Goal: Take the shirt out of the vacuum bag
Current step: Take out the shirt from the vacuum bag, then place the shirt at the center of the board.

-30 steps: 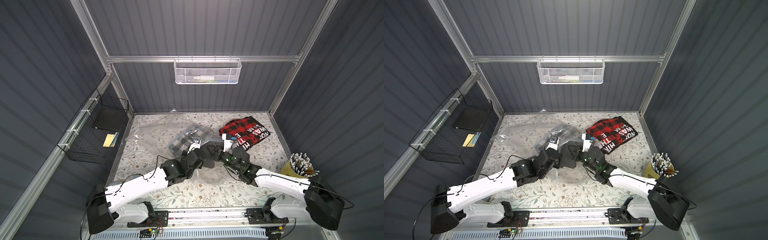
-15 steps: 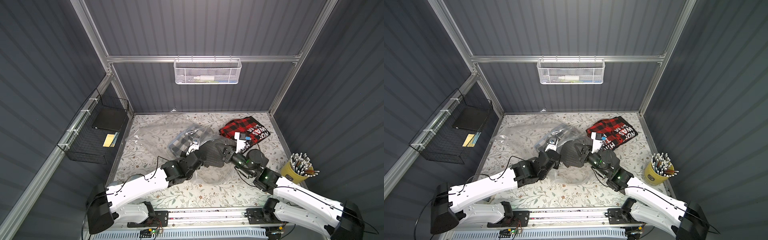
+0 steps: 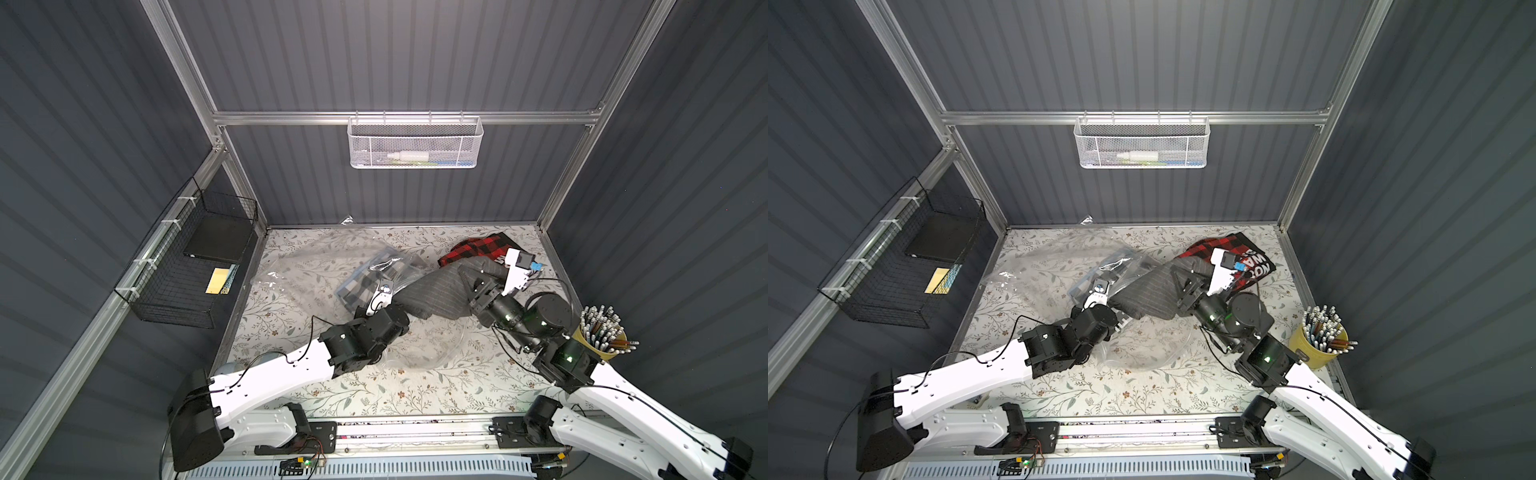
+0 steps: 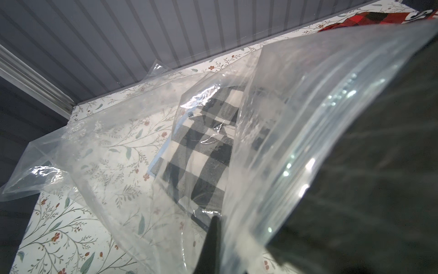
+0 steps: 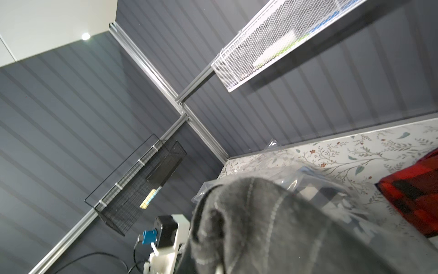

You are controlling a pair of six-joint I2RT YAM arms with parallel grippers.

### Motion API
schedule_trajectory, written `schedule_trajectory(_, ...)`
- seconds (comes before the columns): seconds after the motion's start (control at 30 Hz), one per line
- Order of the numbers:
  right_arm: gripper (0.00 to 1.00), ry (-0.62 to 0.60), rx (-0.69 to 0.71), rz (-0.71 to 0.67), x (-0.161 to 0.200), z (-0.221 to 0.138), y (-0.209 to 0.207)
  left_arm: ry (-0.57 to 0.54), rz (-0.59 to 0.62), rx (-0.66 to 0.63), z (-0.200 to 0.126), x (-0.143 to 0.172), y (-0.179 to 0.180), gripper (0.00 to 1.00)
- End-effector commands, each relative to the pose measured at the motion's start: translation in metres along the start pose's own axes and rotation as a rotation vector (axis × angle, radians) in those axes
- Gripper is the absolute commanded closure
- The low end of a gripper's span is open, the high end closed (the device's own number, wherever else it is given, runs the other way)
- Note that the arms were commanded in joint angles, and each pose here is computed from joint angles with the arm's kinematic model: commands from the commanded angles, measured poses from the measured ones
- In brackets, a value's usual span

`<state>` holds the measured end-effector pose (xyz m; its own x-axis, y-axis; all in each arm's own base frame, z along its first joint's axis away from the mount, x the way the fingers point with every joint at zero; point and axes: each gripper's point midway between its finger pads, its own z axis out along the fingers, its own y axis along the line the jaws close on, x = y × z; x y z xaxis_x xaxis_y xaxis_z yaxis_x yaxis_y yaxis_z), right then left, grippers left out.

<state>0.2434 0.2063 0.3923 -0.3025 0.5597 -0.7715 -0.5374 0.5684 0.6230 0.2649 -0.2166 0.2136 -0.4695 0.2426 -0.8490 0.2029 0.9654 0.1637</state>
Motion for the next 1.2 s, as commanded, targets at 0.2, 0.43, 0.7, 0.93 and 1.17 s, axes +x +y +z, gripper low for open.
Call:
schedule_trajectory(0.2, 1.0, -0.157, 0.009, -0.008, -0.095, -0.001, -0.018, 0.01, 0.038, -0.055, -0.001, 0.009, 0.013, 1.0)
schedule_trajectory(0.43, 1.0, -0.224, 0.005, 0.019, -0.136, 0.009, -0.047, 0.013, 0.039, -0.054, 0.0, 0.01, 0.012, 1.0)
schedule_trajectory(0.7, 1.0, -0.218, 0.034, 0.116, -0.157, 0.042, -0.122, 0.01, 0.04, -0.06, -0.001, 0.01, 0.014, 1.0)
schedule_trajectory(0.93, 1.0, -0.204, 0.074, 0.118, -0.165, 0.074, -0.176, 0.007, 0.028, -0.064, -0.003, 0.01, 0.017, 1.0)
schedule_trajectory(1.17, 1.0, -0.212, 0.082, 0.139, -0.171, 0.09, -0.234, 0.013, 0.034, -0.071, -0.002, 0.012, 0.018, 1.0)
